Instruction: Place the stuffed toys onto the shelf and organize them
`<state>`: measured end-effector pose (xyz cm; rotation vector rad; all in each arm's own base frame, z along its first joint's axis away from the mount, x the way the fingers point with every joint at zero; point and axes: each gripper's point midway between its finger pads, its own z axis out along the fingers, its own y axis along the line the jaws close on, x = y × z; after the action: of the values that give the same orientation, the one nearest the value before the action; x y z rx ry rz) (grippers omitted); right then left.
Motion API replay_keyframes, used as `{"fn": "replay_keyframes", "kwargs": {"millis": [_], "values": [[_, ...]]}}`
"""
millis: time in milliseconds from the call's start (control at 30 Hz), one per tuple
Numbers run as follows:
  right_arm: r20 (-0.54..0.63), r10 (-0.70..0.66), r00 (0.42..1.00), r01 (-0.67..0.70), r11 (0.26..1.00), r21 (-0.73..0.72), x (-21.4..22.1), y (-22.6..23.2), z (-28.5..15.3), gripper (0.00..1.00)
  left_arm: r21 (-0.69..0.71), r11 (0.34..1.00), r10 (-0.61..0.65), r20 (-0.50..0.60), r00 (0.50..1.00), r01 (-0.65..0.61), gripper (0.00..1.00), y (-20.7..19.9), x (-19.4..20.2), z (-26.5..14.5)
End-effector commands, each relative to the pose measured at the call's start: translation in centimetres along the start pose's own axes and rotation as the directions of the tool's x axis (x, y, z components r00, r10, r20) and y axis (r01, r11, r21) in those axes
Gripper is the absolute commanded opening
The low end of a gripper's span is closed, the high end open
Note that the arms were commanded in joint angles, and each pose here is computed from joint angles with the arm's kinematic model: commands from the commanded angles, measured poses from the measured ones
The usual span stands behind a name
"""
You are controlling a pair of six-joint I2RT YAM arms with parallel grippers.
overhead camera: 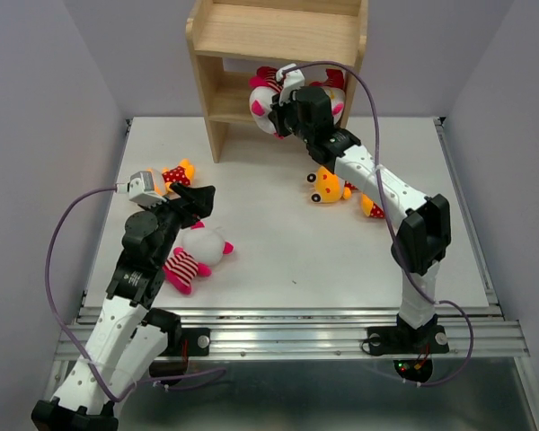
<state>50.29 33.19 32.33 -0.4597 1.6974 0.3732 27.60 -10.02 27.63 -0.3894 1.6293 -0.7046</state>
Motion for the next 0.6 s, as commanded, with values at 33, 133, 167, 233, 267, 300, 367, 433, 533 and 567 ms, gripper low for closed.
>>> {"fn": "replay_keyframes", "kwargs": {"millis": [33,133,167,233,267,300,367,433,533,567], "values": [[0.15,0.026,0.988,-0.041,0.994,0.102,-4.3,-2.0,0.9,0.07,0.065,0.998,-0.022,0.032,0.999,0.02,0.99,-1.3,-0.6,0.3],[0.138,0.019,0.99,-0.037,0.991,0.127,-3.6,-2.8,1.4,0.17,0.067,0.997,-0.028,0.032,0.999,0.026,0.99,-1.2,-0.5,0.3],[0.136,0.019,0.991,-0.036,0.991,0.126,-3.5,-2.8,1.4,0.18,0.067,0.997,-0.029,0.032,0.999,0.027,0.99,-1.2,-0.4,0.3],[0.161,0.021,0.987,-0.042,0.991,0.128,-4.0,-3.3,1.4,0.25,0.068,0.997,-0.034,0.033,0.999,0.032,0.99,-1.2,-0.4,0.4],[0.162,0.015,0.987,-0.036,0.991,0.126,-4.0,-3.3,1.3,0.29,0.066,0.997,-0.035,0.03,0.999,0.033,0.99,-1.1,-0.3,0.4],[0.17,0.014,0.985,-0.035,0.992,0.124,-4.3,-3.3,1.1,0.33,0.069,0.997,-0.037,0.033,0.999,0.035,0.99,-1.2,-0.3,0.5],[0.175,0.011,0.984,-0.033,0.992,0.123,-4.2,-3.3,0.9,0.41,0.09,0.995,-0.041,0.008,0.999,0.04,0.99,-1.5,0.2,0.5],[0.184,0.009,0.983,-0.031,0.992,0.119,-4.3,-3.2,0.6,0.51,0.096,0.994,-0.044,0.003,0.999,0.043,0.99,-1.6,0.3,0.6],[0.184,0.007,0.983,-0.029,0.993,0.117,-4.3,-3.6,0.4,0.55,0.105,0.993,-0.046,-0.003,0.999,0.047,0.99,-1.9,0.3,0.8],[0.184,0.007,0.983,-0.029,0.993,0.114,-4.3,-3.6,0.2,0.57,0.104,0.993,-0.048,-0.007,0.999,0.048,0.99,-1.9,0.3,0.9]]}}
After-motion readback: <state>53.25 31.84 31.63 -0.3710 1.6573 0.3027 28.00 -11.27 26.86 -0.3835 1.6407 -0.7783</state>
